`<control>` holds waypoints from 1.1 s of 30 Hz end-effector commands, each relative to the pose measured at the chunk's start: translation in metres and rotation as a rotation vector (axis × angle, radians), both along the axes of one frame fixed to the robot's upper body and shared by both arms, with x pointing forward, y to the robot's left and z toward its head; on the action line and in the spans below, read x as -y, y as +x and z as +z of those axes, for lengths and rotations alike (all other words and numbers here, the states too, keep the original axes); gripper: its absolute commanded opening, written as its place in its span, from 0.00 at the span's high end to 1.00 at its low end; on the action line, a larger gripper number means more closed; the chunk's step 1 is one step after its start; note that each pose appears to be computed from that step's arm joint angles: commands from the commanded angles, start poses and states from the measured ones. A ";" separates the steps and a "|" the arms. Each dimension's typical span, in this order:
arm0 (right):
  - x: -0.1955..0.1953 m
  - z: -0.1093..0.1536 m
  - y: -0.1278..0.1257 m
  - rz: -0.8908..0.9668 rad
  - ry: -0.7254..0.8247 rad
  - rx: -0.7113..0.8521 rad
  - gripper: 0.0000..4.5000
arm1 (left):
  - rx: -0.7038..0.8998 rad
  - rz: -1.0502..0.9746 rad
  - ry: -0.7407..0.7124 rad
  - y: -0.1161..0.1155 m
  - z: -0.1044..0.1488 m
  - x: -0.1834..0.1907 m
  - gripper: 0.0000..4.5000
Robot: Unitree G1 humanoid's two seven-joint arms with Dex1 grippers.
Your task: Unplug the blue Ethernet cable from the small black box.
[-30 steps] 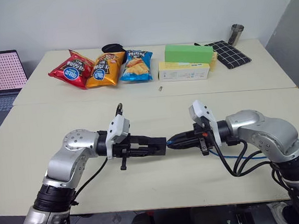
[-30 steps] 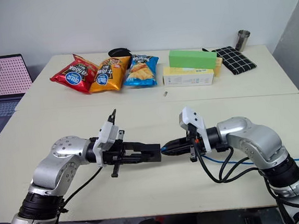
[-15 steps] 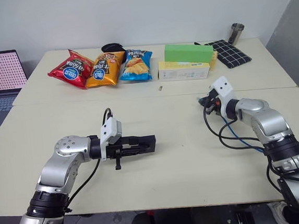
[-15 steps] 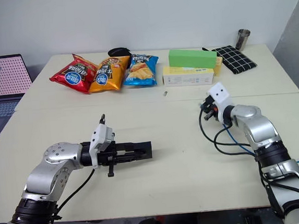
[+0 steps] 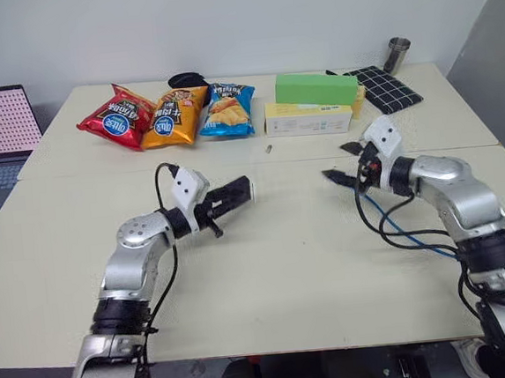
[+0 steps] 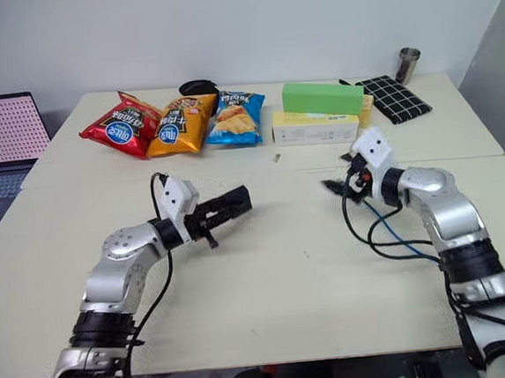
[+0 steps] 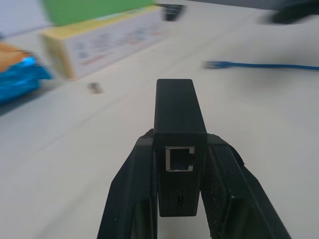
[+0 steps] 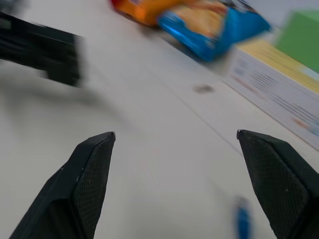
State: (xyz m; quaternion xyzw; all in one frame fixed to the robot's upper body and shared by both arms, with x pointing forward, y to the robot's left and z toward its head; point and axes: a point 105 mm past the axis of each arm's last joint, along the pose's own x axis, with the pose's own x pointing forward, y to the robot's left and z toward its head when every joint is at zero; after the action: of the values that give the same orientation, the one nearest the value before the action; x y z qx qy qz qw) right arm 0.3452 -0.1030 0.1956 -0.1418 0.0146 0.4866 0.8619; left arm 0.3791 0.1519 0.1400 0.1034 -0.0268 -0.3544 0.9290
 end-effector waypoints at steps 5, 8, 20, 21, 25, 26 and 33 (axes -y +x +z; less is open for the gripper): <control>-0.033 0.017 -0.029 0.113 0.041 0.005 0.11 | 0.090 0.264 -0.095 0.026 0.004 -0.029 0.82; -0.037 0.015 -0.029 0.107 0.034 0.004 0.11 | 0.058 0.303 -0.106 0.028 -0.011 -0.032 0.82; -0.040 0.010 -0.029 0.084 0.027 -0.010 0.10 | -0.004 0.293 -0.104 0.012 -0.031 -0.037 0.30; -0.040 0.008 -0.029 0.078 0.030 -0.017 0.10 | -0.010 0.293 -0.090 0.007 -0.032 -0.040 0.29; -0.034 0.004 -0.029 0.039 0.042 -0.030 0.10 | -0.033 0.276 -0.022 -0.017 -0.031 -0.047 0.23; -0.031 0.004 -0.030 0.027 0.045 -0.031 0.10 | -0.039 0.273 0.001 -0.021 -0.030 -0.048 0.23; 0.019 0.000 -0.029 -0.093 -0.002 -0.032 0.10 | -0.070 0.146 0.200 -0.051 -0.008 -0.056 0.23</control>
State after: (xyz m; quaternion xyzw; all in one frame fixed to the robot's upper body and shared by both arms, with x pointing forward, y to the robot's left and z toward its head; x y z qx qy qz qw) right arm 0.3187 -0.1080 0.1805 -0.1236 0.0607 0.4602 0.8771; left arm 0.3354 0.2146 0.1079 0.1689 0.0711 -0.2576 0.9487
